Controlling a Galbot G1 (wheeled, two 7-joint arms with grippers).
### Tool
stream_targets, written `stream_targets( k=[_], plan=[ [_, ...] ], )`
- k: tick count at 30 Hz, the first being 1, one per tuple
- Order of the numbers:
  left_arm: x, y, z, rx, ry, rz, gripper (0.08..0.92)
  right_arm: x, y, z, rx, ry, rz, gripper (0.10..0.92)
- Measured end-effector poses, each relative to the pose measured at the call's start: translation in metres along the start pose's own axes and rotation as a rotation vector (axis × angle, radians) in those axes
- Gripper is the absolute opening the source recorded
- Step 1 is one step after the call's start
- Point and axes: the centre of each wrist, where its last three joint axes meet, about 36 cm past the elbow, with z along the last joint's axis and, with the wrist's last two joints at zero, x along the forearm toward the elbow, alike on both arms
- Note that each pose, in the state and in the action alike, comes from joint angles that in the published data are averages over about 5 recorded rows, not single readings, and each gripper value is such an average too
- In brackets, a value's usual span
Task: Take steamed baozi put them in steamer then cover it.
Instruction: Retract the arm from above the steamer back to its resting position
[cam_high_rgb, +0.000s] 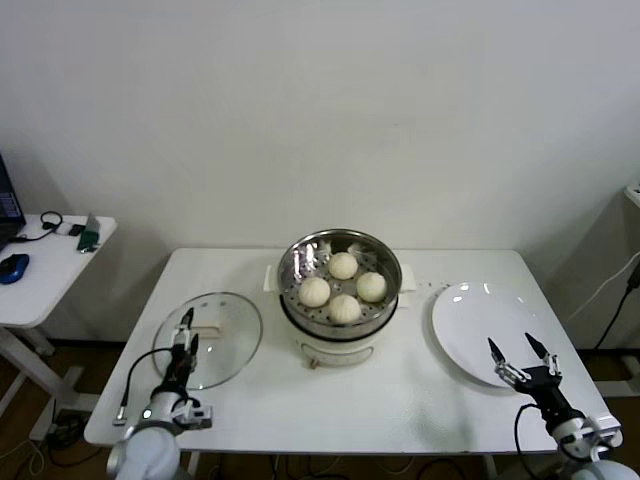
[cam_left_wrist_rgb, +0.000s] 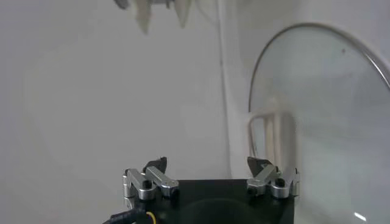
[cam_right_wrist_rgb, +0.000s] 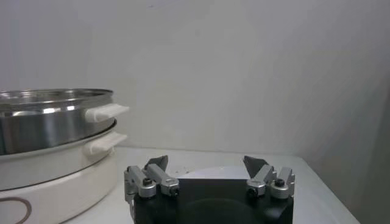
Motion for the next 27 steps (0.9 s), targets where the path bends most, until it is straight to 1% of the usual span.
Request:
stream_targets(
  k=[6, 13, 27],
  plan=[
    [-0.019, -0.011, 0.001, -0.018, 0.004, 0.009, 0.823, 0.001, 0.002, 0.002, 0.006, -0.001, 0.007, 0.823],
    [-0.038, -0.018, 0.0, -0.022, 0.009, 0.005, 0.823, 0.002, 0.002, 0.006, 0.011, -0.002, 0.014, 0.823],
    [-0.064, -0.023, -0.009, 0.0, 0.001, -0.015, 0.823, 0.006, 0.009, 0.016, 0.019, 0.004, 0.019, 0.823]
  ],
)
